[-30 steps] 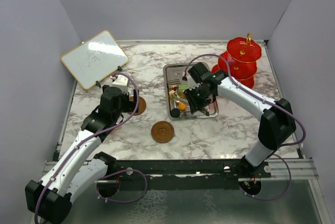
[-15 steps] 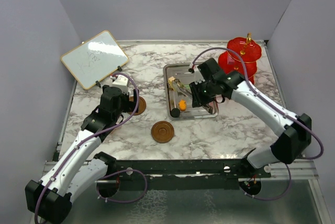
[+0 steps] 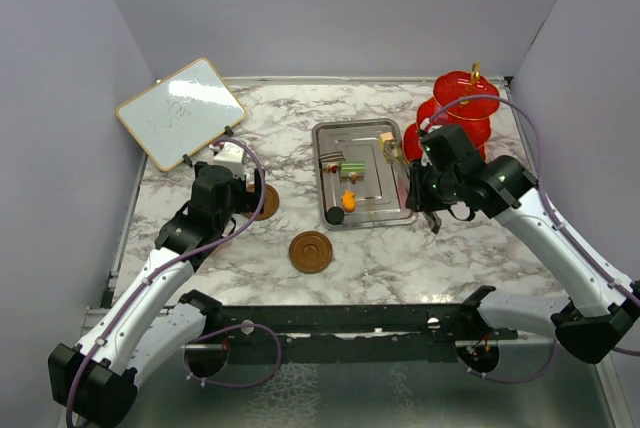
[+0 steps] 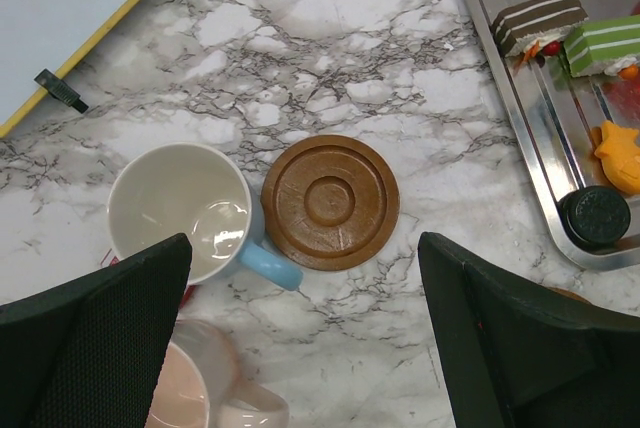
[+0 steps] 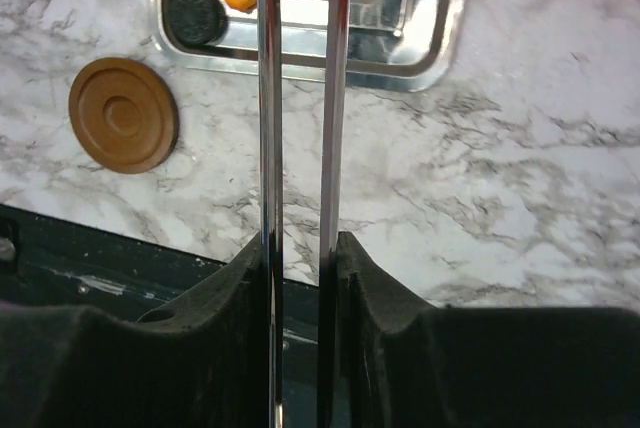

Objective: Serve the afternoon tea
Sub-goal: Place the desert on the desert table, then adjust the dessert on the tray.

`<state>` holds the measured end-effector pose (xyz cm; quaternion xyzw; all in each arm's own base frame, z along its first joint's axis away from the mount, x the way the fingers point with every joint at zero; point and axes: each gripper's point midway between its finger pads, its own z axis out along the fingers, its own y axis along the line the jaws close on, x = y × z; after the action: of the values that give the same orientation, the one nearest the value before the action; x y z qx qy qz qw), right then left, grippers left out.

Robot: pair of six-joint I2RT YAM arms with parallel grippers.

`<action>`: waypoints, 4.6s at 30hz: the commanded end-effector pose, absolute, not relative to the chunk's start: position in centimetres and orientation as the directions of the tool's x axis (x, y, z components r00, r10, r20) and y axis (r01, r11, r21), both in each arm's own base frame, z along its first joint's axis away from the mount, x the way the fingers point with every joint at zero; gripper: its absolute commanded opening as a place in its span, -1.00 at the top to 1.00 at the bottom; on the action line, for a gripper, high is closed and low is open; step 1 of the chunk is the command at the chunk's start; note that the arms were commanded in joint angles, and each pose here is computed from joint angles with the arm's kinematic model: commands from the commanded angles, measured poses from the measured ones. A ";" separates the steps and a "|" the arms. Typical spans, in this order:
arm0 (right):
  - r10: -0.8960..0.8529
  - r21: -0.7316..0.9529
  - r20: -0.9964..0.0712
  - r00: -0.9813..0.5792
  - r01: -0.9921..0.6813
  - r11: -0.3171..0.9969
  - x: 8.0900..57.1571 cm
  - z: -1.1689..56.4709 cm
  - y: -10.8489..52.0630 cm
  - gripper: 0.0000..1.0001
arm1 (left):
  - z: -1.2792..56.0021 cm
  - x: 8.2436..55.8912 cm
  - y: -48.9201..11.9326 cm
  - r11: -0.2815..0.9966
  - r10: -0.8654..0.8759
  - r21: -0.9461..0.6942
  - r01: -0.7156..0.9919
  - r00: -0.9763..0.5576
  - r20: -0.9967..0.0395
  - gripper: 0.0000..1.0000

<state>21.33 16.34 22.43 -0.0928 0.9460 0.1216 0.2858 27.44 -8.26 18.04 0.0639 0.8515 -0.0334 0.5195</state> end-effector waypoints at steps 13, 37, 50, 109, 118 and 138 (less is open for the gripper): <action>0.154 0.074 -0.547 -0.823 0.136 0.988 20.6 25.0 7.4 0.53 | 18.5 28.3 -8.1 0.993 0.061 0.010 0.121 -0.430 -0.901 -0.98; 0.276 0.224 -0.634 -0.723 0.169 0.960 31.6 23.6 1.1 0.57 | 17.8 28.5 -8.3 0.992 0.069 0.013 0.126 -0.448 -0.892 -0.98; 0.274 0.217 -0.626 -0.731 0.173 0.961 33.2 21.0 -0.1 0.55 | 17.2 28.6 -8.7 0.990 0.075 0.010 0.141 -0.465 -0.882 -0.98; 0.333 0.307 -0.518 -0.788 0.193 0.932 25.5 21.1 1.8 0.25 | 16.0 28.8 -9.5 0.985 0.094 0.008 0.170 -0.503 -0.859 -0.98; 0.330 0.379 -0.477 -0.815 0.148 0.914 22.6 21.6 3.7 0.29 | 15.9 28.8 -9.5 0.985 0.093 0.006 0.170 -0.507 -0.857 -0.98; 0.215 0.658 -0.521 -0.826 -0.228 0.718 20.5 26.4 10.9 0.31 | 16.1 28.8 -9.4 0.986 0.092 0.007 0.167 -0.502 -0.860 -0.98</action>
<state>20.98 8.53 24.03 0.0515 0.9122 0.2989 0.2755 28.57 -9.06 15.39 0.0752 0.8715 -0.0269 0.4838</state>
